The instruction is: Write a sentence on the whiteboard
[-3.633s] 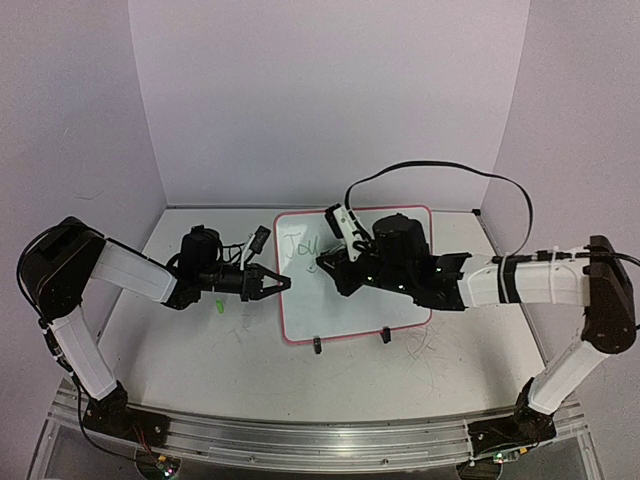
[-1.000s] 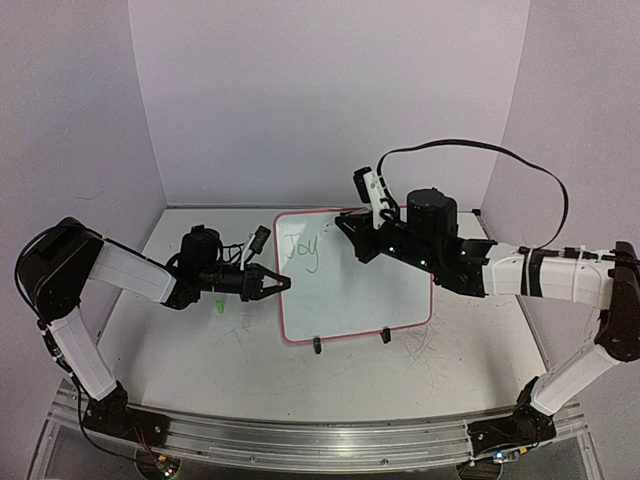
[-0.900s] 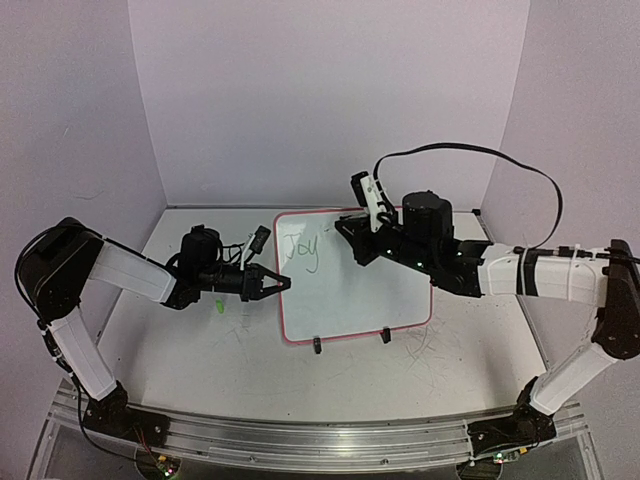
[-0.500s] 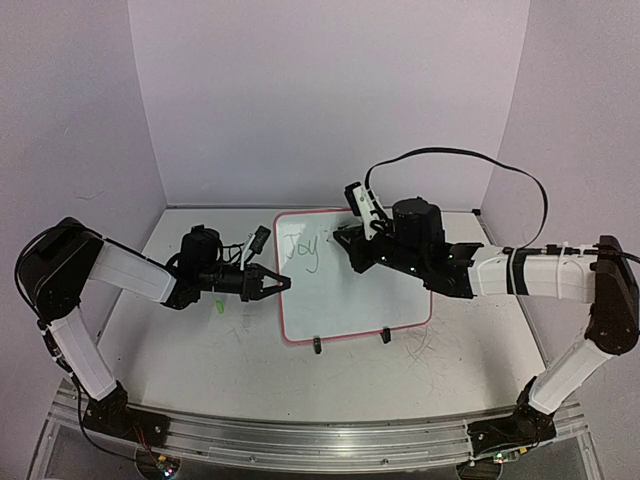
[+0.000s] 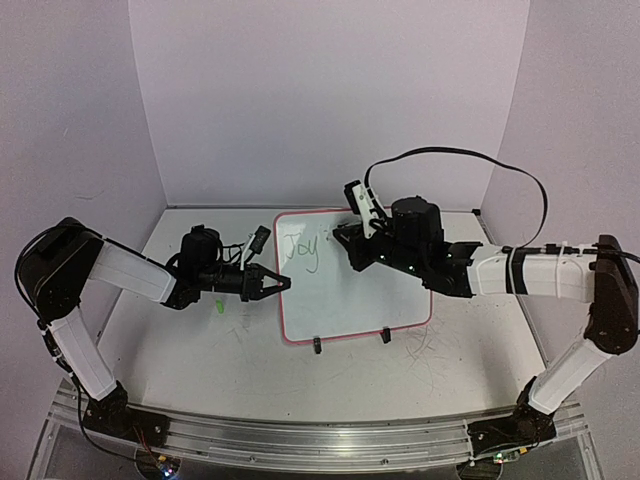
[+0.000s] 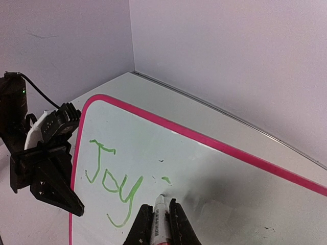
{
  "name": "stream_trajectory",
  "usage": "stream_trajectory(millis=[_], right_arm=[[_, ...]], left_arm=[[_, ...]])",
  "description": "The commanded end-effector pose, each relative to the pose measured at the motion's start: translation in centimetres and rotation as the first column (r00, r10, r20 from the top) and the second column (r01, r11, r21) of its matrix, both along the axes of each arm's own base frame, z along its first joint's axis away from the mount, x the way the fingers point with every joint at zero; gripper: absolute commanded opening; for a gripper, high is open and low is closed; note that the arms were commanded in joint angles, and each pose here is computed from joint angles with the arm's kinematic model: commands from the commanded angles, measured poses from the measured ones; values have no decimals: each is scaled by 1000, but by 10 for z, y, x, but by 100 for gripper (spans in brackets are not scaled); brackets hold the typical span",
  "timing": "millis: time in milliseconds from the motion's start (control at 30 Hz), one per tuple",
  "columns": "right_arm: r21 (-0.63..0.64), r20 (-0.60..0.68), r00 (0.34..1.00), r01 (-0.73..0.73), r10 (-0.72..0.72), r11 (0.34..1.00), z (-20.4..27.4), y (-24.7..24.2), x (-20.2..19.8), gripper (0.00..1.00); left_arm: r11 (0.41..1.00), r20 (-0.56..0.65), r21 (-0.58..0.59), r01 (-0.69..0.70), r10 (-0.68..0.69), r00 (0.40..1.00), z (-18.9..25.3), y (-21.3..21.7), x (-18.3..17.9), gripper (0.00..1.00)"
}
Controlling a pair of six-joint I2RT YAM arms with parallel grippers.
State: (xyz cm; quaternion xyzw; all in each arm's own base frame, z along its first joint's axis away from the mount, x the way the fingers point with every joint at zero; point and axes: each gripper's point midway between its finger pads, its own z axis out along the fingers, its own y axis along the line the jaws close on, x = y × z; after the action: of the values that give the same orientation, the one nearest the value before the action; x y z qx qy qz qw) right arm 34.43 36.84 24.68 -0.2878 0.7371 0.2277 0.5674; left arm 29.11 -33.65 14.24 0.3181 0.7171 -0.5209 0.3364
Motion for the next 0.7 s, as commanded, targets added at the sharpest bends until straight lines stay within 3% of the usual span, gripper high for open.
stream_trajectory(millis=[0,667], right_arm=[[46,55,998,40,-42,998,24,2,13,0],[17,-13,998,54,-53,998,1,-1,4,0]], left_arm=[[989,45,66,-136,133,990,-7,12,26,0],[988,45,68,-138,135,990,-8,14,24,0]])
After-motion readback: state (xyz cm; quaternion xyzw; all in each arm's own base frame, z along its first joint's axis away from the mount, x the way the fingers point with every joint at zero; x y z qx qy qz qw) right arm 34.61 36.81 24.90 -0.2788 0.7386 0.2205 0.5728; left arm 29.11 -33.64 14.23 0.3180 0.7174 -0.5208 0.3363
